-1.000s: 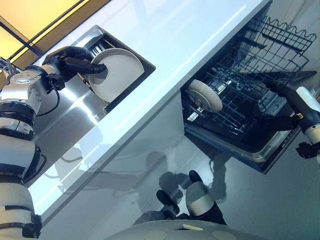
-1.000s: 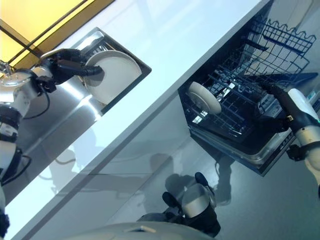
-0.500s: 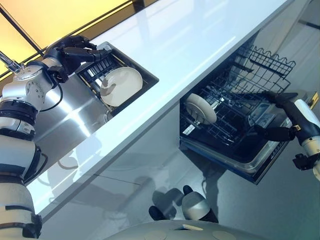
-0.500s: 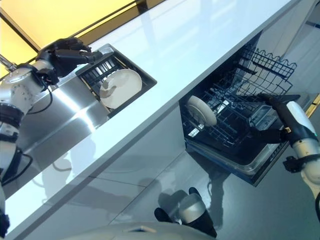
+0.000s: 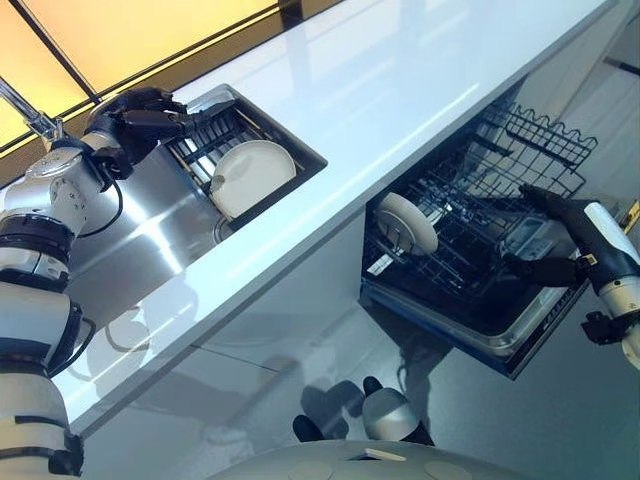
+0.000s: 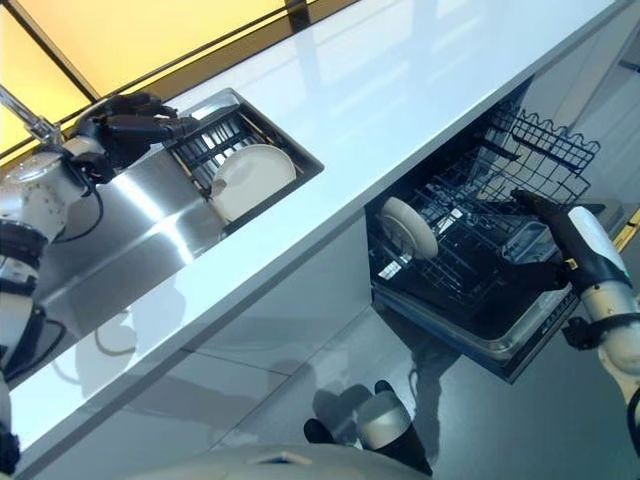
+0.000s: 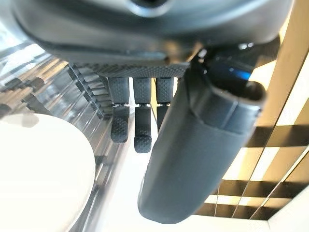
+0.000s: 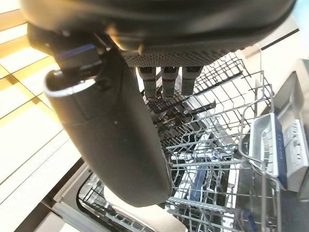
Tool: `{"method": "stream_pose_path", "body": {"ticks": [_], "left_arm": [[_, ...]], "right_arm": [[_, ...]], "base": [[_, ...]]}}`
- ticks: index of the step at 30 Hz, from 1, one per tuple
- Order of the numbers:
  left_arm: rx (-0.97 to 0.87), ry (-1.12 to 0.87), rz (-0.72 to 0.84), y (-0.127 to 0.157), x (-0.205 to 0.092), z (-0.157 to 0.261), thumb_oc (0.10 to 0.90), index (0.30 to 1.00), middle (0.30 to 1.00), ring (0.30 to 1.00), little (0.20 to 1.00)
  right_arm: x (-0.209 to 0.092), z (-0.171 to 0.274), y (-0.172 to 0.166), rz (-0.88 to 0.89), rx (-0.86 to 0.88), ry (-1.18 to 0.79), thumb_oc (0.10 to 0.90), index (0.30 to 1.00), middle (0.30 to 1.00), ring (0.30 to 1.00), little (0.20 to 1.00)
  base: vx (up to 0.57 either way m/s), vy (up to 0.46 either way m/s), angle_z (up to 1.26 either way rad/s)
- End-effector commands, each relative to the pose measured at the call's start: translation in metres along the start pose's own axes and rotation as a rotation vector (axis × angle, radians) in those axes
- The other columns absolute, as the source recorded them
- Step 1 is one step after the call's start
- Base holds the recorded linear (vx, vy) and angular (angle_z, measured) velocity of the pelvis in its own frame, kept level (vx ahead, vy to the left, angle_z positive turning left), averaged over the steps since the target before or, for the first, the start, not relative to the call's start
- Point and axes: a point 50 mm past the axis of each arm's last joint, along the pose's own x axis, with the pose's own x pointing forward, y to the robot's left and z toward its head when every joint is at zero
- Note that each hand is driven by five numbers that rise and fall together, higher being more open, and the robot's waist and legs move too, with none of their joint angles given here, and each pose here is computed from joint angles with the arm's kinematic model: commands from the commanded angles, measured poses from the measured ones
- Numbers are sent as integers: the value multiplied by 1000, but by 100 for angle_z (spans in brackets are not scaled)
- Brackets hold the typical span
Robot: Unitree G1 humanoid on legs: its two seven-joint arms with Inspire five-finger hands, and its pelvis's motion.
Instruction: Pick up plates and place into dishwasher.
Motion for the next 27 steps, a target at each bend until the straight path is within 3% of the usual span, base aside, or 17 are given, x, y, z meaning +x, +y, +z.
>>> {"method": "stream_pose_path", "body": {"ticks": [1,20,27], "left_arm": [[48,-190,56,20,-15,54,800,900,900,900,900],[47,-184,-37,-1,-7,27,800,900,900,900,900],[65,-157,7,16,-21,13,800,900,900,900,900]], "right_arm": [[6,43,-48,-221,-10,-230,800,900,900,900,900],[14,57,-47,-159,-52,-274,800,900,900,900,900],[34,68,-41,-133,-69,-312,800,900,900,900,900]], "base": [[-22,-10,8],[-2,-61,2],[134,195,-46]]}}
